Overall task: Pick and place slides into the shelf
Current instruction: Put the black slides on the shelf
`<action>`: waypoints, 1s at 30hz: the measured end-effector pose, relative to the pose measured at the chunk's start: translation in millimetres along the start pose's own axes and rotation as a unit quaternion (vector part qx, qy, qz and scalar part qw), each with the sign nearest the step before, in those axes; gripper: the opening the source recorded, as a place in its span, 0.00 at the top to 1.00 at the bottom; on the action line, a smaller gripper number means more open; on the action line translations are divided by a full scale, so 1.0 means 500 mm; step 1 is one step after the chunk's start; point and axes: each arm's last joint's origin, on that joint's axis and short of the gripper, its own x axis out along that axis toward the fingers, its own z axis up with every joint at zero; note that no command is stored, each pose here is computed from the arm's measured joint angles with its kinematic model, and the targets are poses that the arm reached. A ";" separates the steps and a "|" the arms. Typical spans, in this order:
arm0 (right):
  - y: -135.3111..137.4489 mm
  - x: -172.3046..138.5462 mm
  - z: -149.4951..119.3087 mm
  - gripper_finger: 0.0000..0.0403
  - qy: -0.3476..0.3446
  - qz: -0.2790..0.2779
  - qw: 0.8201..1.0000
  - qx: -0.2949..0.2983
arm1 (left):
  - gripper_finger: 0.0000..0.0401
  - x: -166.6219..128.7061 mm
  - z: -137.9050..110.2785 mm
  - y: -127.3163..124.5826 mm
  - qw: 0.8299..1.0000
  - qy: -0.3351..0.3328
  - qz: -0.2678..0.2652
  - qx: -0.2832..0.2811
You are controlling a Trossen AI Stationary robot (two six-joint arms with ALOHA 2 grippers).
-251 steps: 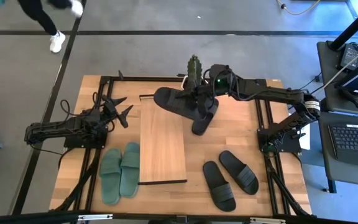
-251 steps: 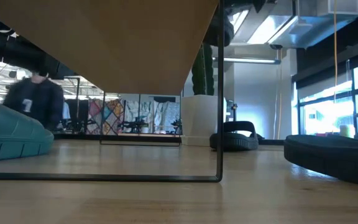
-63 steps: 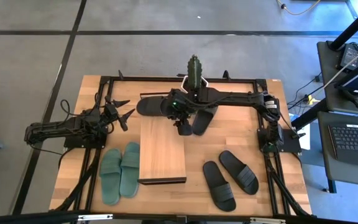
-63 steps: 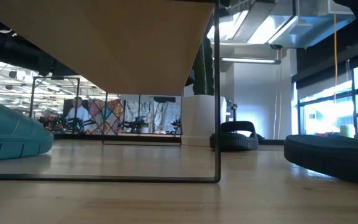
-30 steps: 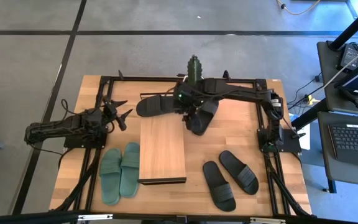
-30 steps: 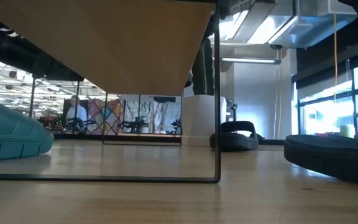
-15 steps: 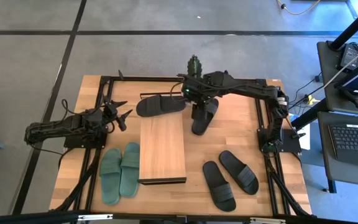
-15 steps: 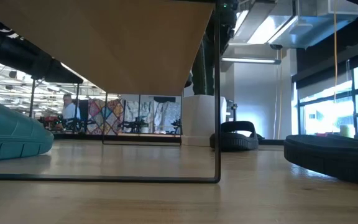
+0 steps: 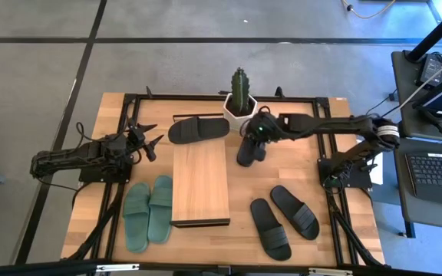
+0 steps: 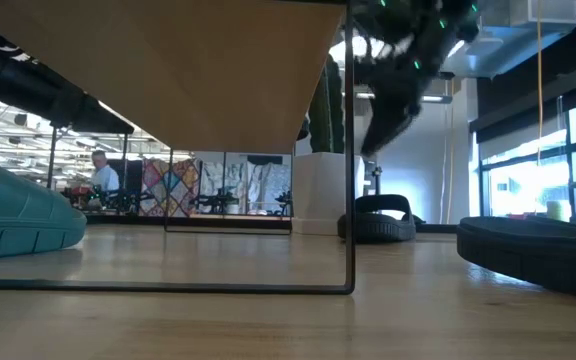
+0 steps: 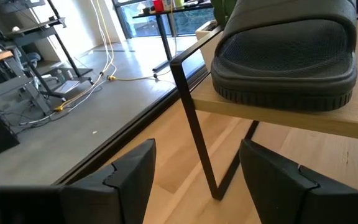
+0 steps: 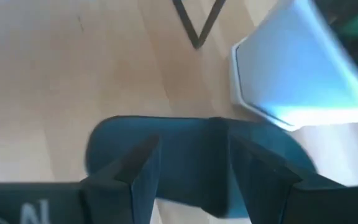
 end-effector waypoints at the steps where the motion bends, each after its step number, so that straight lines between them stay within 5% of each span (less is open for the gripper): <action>1: 0.001 0.011 -0.013 0.52 -0.003 0.000 1.000 0.001 | 0.44 0.000 0.000 0.000 1.000 -0.001 0.000 0.004; 12: -0.010 0.064 -0.106 0.52 0.033 -0.121 0.992 0.004 | 0.44 0.000 0.001 0.000 1.000 -0.002 0.001 0.010; 30: -0.009 0.075 -0.113 0.52 0.004 -0.125 0.992 0.012 | 0.44 0.000 0.001 0.000 1.000 -0.002 0.001 0.010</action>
